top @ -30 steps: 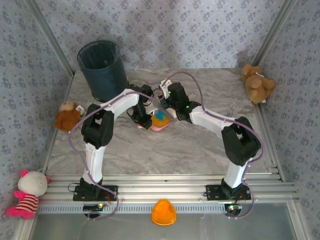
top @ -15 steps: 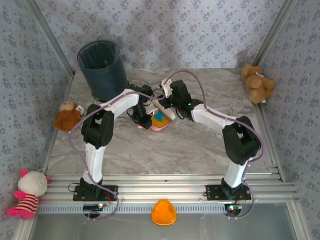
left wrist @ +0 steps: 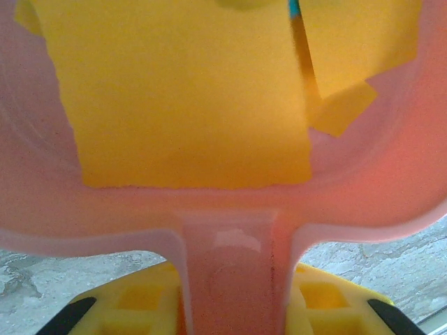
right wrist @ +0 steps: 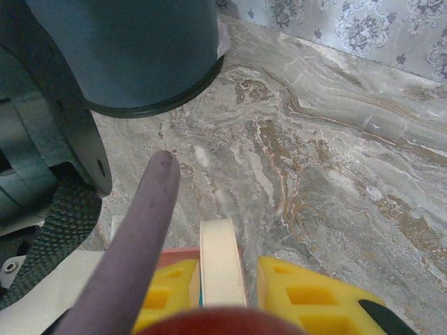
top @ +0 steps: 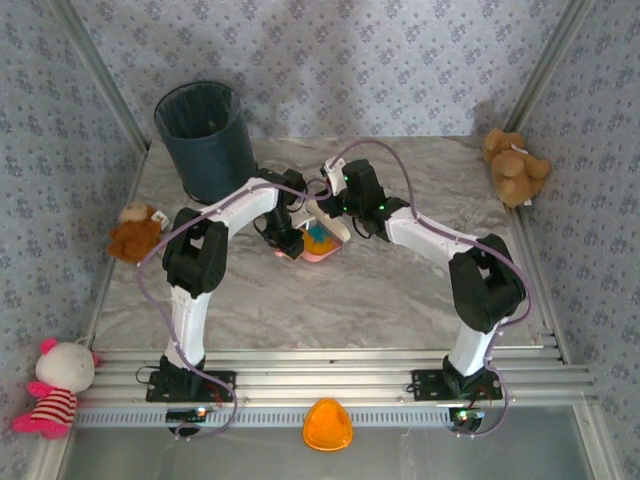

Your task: Sweep away the paper scraps from the table

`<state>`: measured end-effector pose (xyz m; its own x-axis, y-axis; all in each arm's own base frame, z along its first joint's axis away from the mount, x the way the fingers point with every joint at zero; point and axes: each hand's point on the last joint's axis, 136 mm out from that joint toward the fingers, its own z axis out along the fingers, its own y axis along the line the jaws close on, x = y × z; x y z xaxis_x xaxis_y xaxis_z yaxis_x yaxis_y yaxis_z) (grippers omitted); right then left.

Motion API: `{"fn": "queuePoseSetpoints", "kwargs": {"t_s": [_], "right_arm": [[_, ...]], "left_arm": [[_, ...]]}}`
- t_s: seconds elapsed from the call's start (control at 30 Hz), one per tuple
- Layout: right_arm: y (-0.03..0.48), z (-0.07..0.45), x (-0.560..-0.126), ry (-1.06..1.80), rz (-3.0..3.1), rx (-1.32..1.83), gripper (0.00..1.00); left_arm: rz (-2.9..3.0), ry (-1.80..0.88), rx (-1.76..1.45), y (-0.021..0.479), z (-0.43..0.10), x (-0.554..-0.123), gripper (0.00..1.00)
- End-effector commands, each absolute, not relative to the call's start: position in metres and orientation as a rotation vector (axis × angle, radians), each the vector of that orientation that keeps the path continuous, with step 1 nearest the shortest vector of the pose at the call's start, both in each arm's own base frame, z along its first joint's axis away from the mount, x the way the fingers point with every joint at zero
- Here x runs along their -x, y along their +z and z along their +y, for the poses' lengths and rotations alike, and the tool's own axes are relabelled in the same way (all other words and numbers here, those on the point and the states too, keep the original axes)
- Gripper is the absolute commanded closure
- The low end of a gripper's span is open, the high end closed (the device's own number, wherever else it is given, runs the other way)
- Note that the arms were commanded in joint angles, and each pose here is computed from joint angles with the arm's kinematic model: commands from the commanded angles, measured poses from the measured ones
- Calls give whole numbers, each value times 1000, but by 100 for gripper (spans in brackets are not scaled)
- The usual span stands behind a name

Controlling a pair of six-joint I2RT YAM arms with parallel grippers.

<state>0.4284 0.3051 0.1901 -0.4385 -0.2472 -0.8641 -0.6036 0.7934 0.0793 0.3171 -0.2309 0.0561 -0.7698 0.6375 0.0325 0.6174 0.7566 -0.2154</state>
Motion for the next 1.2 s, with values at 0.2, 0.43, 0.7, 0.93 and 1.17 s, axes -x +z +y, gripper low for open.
{"fn": "queuePoseSetpoints", "kwargs": {"t_s": [0.2, 0.43, 0.7, 0.93, 1.17], "right_arm": [[222, 286, -433, 392, 1980, 493, 100], [228, 262, -437, 312, 1970, 392, 100], [227, 236, -428, 259, 1976, 321, 100], [225, 216, -413, 277, 1962, 283, 100], [226, 191, -394, 244, 1972, 235, 100]], "left_arm": [[-2816, 303, 1044, 54, -232, -307, 100], [-2838, 319, 1052, 56, -234, -308, 100], [-2891, 342, 1042, 56, -237, -313, 100], [-2966, 380, 1053, 67, -241, -319, 100], [-3025, 423, 1036, 81, -240, -323, 100]]}}
